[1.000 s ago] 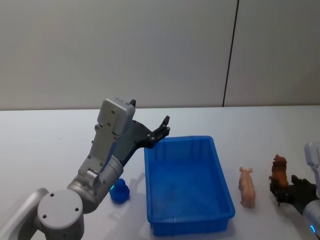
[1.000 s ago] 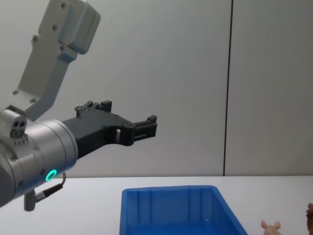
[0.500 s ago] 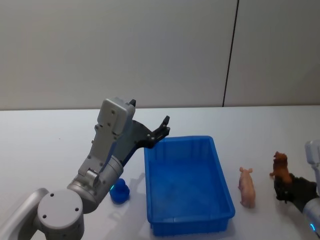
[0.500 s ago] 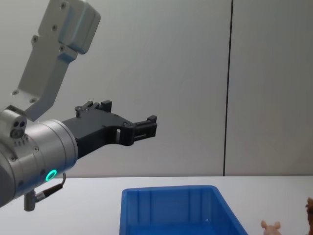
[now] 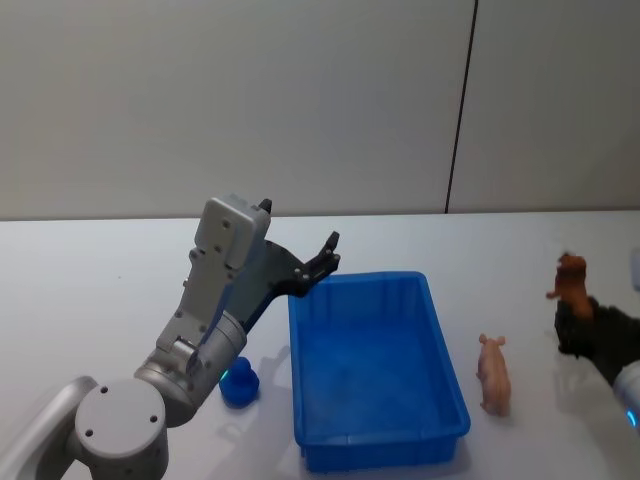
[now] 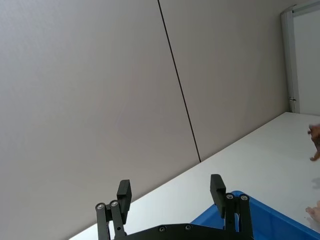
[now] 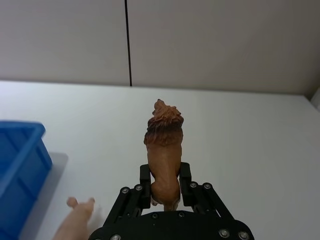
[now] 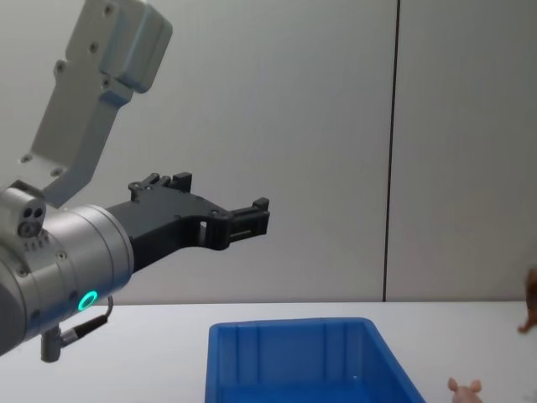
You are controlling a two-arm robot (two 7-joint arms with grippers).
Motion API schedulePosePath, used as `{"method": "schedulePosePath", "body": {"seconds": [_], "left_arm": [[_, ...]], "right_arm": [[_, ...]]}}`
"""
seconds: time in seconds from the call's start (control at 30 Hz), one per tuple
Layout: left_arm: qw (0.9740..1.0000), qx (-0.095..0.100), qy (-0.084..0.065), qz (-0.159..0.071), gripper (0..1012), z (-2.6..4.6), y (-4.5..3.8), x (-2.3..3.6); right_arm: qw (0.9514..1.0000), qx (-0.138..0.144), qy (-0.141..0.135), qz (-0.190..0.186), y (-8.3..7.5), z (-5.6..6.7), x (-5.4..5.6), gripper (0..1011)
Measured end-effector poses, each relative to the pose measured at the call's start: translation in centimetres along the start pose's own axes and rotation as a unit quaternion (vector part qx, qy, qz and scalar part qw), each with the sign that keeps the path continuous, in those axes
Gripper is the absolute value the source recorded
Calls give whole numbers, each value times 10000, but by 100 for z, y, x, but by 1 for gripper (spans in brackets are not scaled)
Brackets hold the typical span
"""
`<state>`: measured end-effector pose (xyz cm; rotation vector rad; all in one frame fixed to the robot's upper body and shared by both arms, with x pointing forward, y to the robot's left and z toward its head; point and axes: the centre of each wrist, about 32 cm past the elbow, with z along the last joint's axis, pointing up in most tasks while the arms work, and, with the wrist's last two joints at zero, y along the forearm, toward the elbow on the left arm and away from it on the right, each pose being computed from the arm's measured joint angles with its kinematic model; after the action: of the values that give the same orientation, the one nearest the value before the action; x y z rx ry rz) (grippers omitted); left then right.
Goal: Pick up the two dolls from the table and place them into the box.
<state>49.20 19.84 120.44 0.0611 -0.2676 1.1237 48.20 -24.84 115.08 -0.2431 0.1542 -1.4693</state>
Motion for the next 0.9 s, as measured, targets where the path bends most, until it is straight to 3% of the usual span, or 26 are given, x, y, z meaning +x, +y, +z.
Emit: {"method": "schedulePosePath", "body": {"seconds": [0.23,0.43,0.6,0.9], "left_arm": [[10000,0,0,0,1001,0,0,0],[10000,0,0,0,1001,0,0,0],[10000,0,0,0,1001,0,0,0],[10000,0,0,0,1001,0,0,0]], "right_arm": [[9985,502,80,222,-42,227,-46,322],[9959,733,130,506,-88,370,-113,322],[9930,814,156,843,-136,481,-200,322],[9867,719,151,1448,-213,600,-383,322]]}}
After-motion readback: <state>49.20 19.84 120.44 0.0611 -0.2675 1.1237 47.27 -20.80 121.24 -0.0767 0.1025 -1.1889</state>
